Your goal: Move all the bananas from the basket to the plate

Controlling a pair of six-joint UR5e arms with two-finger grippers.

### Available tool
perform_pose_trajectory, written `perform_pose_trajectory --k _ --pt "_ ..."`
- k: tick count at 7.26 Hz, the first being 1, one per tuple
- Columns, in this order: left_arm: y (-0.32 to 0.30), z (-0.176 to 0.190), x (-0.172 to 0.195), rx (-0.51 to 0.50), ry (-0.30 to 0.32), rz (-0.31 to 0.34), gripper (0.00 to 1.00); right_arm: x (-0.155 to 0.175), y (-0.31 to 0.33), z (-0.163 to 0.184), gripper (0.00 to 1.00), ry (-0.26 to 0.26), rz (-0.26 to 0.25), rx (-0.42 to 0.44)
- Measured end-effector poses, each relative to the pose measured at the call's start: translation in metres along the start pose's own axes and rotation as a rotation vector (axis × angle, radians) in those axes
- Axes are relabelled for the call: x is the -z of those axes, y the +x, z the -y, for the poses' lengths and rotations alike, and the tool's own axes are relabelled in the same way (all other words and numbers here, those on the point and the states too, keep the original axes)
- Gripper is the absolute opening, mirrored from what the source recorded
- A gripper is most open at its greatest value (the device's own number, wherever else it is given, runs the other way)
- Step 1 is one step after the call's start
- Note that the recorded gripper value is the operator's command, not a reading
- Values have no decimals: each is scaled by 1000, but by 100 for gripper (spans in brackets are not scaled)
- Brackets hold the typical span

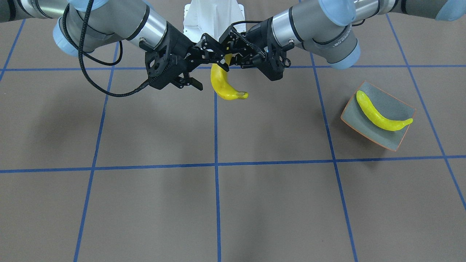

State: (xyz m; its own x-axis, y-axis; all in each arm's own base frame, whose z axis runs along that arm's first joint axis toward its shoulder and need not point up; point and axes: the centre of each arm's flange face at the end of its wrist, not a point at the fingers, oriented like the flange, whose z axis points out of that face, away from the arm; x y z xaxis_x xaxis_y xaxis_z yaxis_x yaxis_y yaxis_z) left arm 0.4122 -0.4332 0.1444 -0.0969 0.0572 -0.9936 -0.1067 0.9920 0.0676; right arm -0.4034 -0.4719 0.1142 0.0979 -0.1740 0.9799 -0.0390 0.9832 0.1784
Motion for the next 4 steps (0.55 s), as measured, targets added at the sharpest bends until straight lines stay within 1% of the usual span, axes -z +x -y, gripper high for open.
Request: perform_pose_trajectory --k 1,2,3,4 --pt "-2 1 3 13 4 2 0 7 8 2 100 11 -4 -4" --pt "-8 3 10 63 17 6 0 14 22 5 100 24 -19 -14" --pt "-22 7 23 151 39 22 0 22 41 8 100 40 -41 -32" --pt "-52 9 44 239 71 53 0 29 64 11 100 58 -67 -53"
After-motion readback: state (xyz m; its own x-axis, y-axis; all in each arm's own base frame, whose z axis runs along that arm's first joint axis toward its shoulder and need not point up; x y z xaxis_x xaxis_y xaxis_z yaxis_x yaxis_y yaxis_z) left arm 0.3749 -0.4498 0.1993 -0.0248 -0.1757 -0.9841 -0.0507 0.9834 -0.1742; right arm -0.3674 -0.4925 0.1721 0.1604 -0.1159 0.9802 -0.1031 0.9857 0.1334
